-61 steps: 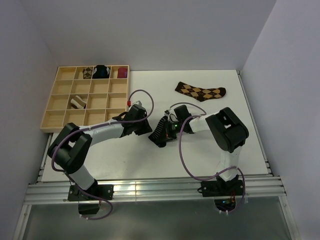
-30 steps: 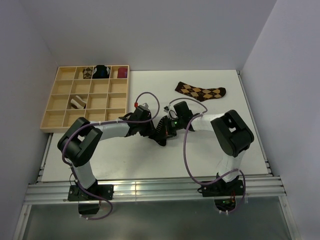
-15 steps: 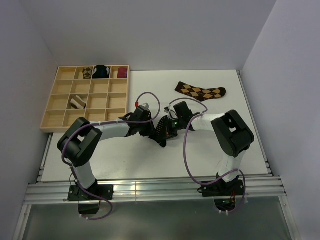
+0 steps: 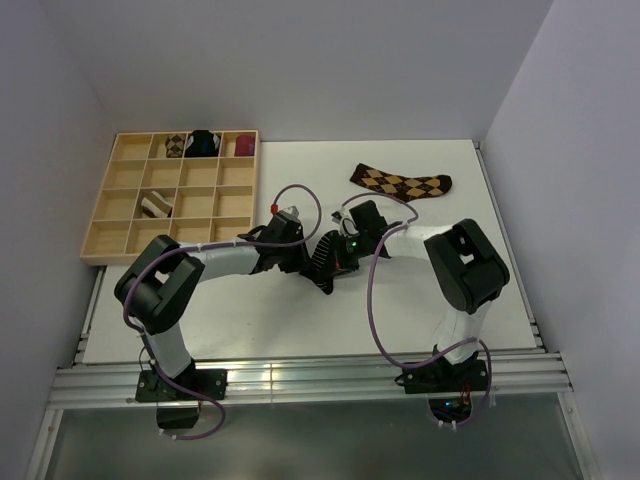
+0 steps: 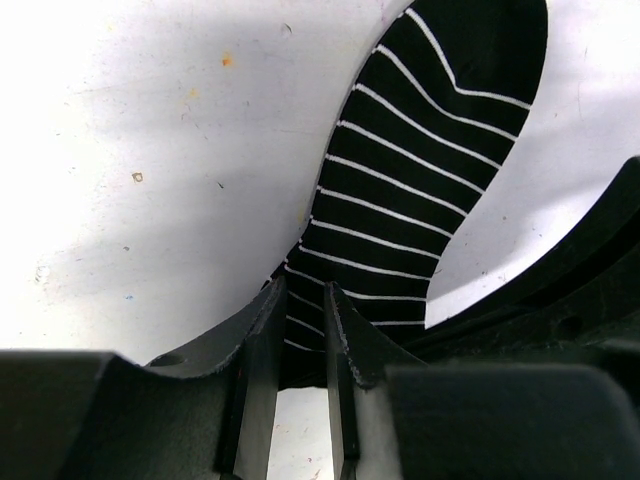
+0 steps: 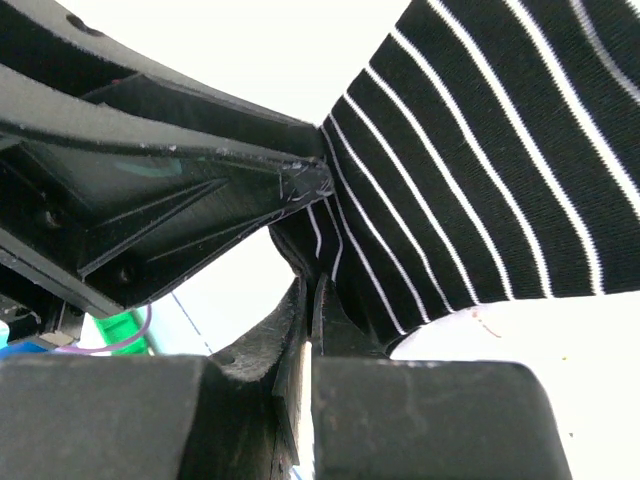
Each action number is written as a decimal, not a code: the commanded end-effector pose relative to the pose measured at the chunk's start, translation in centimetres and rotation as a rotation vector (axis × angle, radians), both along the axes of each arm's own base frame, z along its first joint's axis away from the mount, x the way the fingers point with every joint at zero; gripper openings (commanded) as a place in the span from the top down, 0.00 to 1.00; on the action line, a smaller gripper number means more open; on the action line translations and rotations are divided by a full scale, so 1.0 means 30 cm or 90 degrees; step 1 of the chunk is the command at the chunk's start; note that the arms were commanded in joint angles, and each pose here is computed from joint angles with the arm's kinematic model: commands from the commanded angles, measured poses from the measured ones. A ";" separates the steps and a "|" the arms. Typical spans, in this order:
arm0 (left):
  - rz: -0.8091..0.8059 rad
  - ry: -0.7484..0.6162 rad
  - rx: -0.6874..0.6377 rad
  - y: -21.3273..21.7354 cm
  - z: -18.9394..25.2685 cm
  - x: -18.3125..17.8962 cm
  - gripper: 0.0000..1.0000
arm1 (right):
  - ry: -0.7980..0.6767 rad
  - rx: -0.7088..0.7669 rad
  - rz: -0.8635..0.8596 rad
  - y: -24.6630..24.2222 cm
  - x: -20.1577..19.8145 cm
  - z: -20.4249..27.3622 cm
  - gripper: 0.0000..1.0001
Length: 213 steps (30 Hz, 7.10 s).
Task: Roll the socks
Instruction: Roll the sock at the center of the board.
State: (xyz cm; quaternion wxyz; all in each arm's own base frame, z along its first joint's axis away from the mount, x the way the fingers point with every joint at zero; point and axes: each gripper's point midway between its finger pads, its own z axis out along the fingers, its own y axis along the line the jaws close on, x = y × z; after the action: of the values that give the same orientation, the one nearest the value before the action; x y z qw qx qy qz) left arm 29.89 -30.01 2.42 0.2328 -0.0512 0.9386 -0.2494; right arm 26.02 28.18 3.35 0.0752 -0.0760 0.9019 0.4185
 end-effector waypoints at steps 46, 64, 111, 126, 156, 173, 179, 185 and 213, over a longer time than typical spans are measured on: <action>0.153 0.030 -0.099 0.057 0.049 -0.087 0.58 | 0.005 -0.062 -0.032 -0.026 0.047 -0.117 1.00; 0.205 0.079 0.020 0.116 -0.085 -0.070 0.67 | 0.001 -0.046 -0.026 -0.009 0.044 -0.097 1.00; 0.033 0.041 0.166 0.176 -0.068 -0.024 0.76 | -0.719 -0.286 0.231 0.192 -0.108 0.121 0.57; 0.021 0.041 0.166 0.169 -0.063 -0.020 0.76 | -0.726 -0.427 0.252 0.174 -0.056 0.005 0.57; 0.022 0.025 0.139 0.146 -0.009 0.000 0.69 | -0.451 -0.189 0.215 0.136 -0.080 -0.045 1.00; 0.133 -0.012 0.070 0.193 0.106 0.030 0.36 | -0.167 0.123 0.164 0.162 -0.057 0.087 1.00; 0.172 -0.018 0.019 0.198 0.162 0.011 0.28 | -0.087 0.172 0.134 0.168 -0.054 0.083 1.00; 0.178 0.011 -0.007 0.181 0.132 -0.012 0.32 | -0.074 0.178 0.123 0.159 -0.043 0.072 1.00; 0.181 0.116 0.065 0.196 -0.028 -0.062 0.99 | -0.095 0.151 0.044 0.091 0.002 0.052 1.00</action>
State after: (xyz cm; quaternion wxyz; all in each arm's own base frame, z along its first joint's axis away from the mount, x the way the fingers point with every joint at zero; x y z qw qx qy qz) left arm 28.30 -25.19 2.21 0.1893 -0.2141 0.9368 -0.2017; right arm 24.50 31.30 3.48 0.0927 -0.1315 0.8403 0.5176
